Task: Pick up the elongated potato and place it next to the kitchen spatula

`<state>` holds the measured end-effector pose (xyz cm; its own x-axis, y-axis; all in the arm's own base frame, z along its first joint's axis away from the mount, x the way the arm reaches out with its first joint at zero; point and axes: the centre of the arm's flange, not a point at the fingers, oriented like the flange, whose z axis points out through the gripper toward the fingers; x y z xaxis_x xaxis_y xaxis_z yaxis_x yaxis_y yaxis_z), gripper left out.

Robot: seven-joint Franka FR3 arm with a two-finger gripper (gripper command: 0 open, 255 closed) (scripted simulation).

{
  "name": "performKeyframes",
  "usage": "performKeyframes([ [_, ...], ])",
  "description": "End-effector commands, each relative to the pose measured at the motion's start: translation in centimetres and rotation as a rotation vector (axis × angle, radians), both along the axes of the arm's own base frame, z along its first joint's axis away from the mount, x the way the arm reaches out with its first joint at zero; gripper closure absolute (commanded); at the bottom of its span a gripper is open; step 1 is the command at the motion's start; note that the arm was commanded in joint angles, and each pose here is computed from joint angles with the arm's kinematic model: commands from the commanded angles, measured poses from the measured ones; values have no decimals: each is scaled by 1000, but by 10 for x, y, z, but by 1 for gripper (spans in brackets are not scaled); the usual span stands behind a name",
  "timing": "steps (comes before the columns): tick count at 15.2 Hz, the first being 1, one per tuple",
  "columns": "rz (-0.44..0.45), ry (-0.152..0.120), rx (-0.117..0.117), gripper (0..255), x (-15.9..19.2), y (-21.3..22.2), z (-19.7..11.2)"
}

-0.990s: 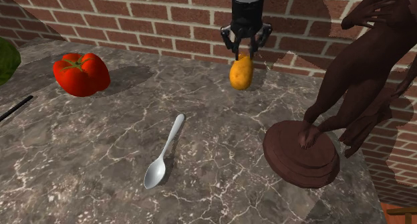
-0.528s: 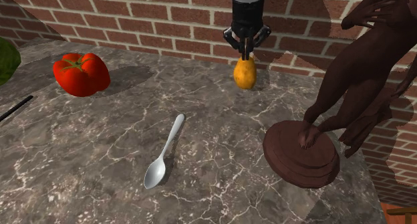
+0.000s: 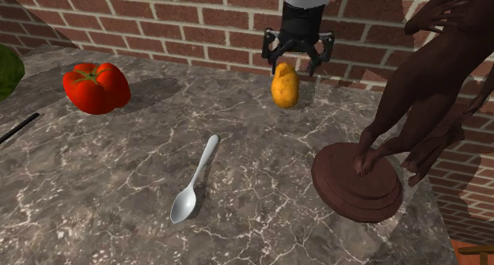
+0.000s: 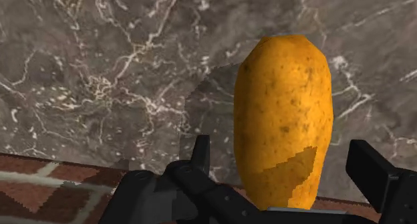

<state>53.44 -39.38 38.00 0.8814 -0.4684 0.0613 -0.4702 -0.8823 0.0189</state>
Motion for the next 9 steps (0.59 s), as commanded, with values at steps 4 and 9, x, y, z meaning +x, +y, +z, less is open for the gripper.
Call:
performKeyframes([
  [4, -84, -70, 48, 0, -44, 5, -15],
  [9, -84, -70, 48, 0, -41, 5, -41],
])
